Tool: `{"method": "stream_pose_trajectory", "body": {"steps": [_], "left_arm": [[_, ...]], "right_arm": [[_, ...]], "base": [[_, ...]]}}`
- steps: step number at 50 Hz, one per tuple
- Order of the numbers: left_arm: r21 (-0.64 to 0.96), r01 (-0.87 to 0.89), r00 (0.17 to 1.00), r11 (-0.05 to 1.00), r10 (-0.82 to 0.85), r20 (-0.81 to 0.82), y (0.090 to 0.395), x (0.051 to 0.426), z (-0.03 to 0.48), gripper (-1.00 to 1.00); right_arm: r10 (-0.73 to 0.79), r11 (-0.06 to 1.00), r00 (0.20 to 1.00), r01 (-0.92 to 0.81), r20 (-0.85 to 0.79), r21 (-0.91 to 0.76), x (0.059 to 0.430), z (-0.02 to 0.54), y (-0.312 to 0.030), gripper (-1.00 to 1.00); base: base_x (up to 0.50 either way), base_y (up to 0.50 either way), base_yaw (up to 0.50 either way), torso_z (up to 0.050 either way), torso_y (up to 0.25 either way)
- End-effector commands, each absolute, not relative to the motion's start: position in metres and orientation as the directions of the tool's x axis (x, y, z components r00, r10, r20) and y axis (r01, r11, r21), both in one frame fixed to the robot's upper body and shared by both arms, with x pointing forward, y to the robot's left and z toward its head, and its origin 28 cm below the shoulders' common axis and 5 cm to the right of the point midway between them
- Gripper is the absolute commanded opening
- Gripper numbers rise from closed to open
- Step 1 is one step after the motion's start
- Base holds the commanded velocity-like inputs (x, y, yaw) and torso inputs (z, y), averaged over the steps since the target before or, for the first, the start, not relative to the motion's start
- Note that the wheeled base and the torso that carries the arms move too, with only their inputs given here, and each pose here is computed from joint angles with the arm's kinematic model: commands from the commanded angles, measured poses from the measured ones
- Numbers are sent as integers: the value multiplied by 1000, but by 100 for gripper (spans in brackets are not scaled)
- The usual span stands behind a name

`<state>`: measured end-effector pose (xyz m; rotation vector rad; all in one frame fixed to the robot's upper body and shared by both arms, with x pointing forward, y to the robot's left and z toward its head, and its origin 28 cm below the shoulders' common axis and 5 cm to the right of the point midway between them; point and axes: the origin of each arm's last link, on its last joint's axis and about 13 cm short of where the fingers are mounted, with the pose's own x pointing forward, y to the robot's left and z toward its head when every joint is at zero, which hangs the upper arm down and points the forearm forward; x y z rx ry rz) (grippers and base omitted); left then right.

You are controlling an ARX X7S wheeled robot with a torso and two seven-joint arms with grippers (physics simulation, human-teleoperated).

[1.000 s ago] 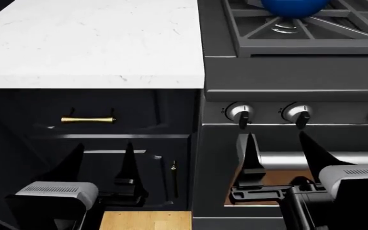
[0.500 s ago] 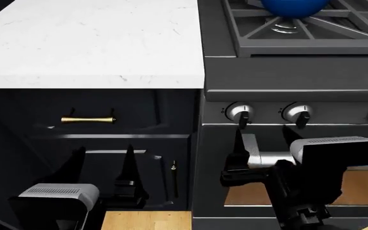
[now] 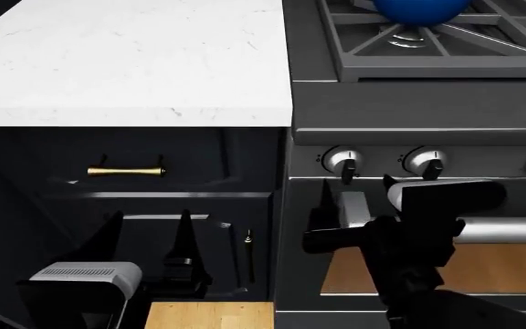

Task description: Pick the kettle from the counter and place it on a stove burner. Then turn the burner on.

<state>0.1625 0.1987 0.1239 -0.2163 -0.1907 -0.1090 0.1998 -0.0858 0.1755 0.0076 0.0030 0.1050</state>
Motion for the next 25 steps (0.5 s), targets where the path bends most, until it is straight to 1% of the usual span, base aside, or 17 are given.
{"method": "stream_pose_trajectory", "body": {"steps": [1, 25], "left_arm": [[-207, 126, 977, 970, -85, 194, 199, 163, 122, 100], [-214, 128, 979, 968, -89, 185, 199, 165, 118, 100]], "right_arm": [[124, 992, 992, -124, -18, 4, 208, 171, -82, 100], [119, 993, 993, -119, -10, 6, 215, 169, -80, 100]], "base": [[0, 0, 0, 0, 0], [0, 0, 0, 0, 0]]}}
